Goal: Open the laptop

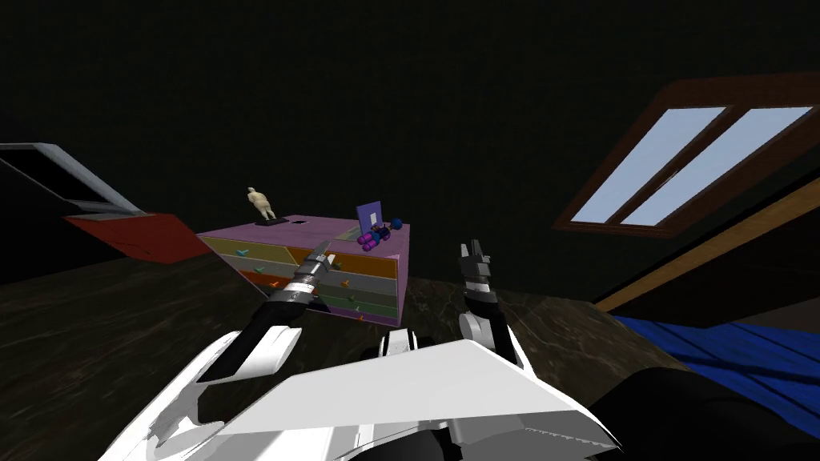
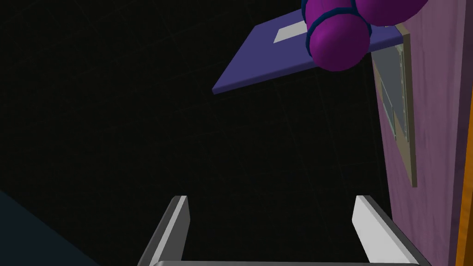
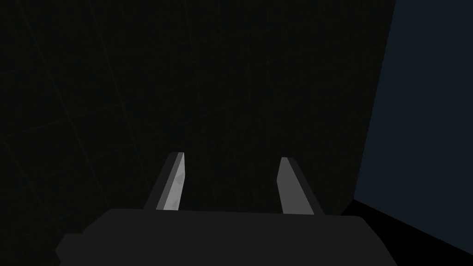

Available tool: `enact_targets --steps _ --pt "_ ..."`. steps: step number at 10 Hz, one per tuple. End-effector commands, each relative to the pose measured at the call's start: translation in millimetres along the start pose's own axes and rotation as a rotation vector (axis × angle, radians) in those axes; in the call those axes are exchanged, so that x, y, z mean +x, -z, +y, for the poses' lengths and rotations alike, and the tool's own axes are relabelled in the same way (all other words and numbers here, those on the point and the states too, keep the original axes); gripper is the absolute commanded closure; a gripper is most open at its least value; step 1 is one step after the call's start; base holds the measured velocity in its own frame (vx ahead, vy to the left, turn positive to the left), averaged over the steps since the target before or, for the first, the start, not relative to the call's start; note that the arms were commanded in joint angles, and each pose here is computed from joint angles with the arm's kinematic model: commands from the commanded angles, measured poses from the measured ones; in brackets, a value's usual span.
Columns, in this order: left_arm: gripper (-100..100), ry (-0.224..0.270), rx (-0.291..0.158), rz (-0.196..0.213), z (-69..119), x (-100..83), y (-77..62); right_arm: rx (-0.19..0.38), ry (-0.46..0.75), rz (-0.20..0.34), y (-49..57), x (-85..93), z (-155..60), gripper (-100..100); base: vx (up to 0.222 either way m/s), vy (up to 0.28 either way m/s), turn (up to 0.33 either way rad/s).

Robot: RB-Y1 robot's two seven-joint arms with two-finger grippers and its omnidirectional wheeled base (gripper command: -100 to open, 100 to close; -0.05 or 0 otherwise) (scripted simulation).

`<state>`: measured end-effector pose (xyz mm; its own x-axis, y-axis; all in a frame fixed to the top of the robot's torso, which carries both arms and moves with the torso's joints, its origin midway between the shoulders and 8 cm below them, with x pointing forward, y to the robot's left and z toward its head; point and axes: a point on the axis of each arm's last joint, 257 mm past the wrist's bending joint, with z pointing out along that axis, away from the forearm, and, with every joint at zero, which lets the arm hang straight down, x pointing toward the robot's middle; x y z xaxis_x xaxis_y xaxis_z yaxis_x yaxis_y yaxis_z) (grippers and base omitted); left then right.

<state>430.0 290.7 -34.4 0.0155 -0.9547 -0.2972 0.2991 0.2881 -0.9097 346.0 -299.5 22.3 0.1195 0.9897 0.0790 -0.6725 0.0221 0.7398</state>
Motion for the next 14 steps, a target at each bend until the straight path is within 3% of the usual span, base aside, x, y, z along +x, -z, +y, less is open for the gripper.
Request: enact_targets --steps 1,14 --pt "-100 -0.015 -0.033 0.002 1.9 -7.3 -7.0 0.000 0.000 0.000 0.0 0.0 0.0 0 0.020 0.009 -0.061" --pt "-100 -0.119 -0.182 -0.019 6.2 -53.8 -36.9 0.000 0.000 0.000 0.0 0.0 0.0 0 0.018 0.006 -0.100"
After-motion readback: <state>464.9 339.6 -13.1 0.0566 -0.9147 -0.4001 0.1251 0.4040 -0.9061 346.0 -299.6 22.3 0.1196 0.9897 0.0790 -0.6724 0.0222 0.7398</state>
